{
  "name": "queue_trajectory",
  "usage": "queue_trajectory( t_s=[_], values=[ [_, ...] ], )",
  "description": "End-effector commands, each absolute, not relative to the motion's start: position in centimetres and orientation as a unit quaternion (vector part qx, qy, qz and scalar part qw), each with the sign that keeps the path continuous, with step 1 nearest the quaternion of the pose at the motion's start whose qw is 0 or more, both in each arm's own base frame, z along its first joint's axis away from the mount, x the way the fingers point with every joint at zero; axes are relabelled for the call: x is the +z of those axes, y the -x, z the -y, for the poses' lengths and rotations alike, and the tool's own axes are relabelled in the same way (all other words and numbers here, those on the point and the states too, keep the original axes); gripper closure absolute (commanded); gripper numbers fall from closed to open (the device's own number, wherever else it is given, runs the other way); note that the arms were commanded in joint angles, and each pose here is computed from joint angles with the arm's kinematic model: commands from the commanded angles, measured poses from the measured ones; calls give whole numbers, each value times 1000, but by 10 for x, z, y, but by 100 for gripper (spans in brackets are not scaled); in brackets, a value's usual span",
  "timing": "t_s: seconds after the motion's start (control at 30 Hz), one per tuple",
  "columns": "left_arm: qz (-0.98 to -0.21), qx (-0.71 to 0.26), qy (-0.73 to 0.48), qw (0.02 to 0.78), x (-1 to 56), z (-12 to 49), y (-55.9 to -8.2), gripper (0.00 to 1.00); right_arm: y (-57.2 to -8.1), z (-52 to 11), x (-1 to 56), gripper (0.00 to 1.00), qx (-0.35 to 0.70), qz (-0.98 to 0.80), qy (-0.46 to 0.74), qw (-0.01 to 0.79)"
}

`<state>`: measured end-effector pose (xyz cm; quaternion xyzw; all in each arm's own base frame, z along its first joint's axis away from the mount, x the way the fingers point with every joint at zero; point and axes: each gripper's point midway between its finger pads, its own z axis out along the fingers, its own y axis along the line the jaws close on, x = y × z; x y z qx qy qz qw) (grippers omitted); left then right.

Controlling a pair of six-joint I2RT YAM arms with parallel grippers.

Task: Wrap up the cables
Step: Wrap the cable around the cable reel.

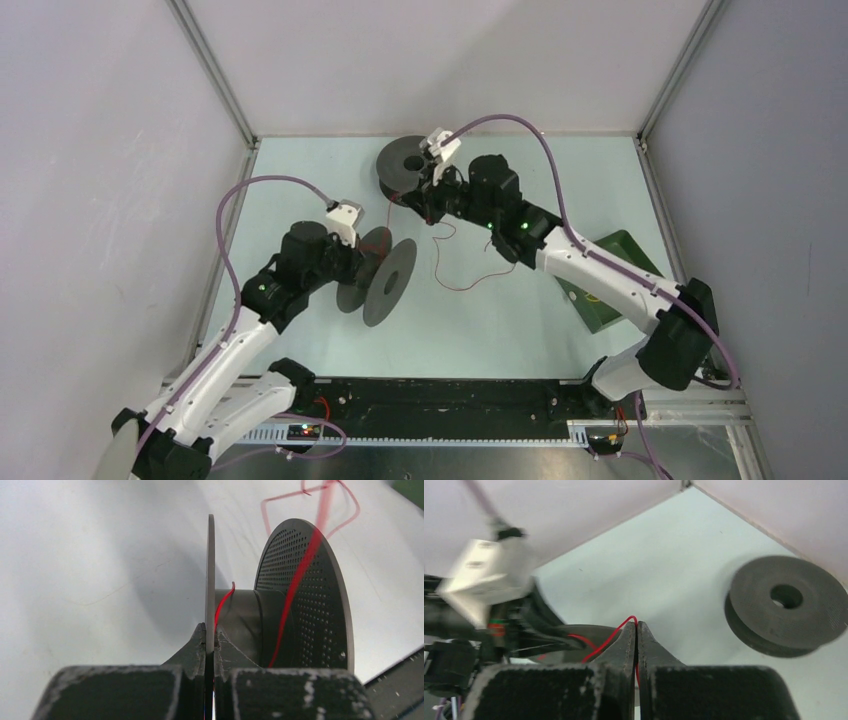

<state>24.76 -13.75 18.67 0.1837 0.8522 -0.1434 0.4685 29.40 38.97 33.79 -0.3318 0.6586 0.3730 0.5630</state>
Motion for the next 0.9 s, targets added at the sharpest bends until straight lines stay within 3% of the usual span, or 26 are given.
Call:
queue_trajectory(
  t_s=[0.0,0.3,0.5,0.87],
  values=[
    [-803,-220,-244,497,220,165,-232,100,-308,-381,327,100,386,-667,342,538],
    [-792,-257,-187,521,262,154,-225,100,-306,-358,248,100,422,-701,321,476],
    [-793,-302,-121,515,278,144,-228,100,-293,-361,233,100,474,-671,347,453],
    [-779,-314,-46,540,309,131,-232,100,-286,-366,199,90,529,-640,354,431]
  ],
)
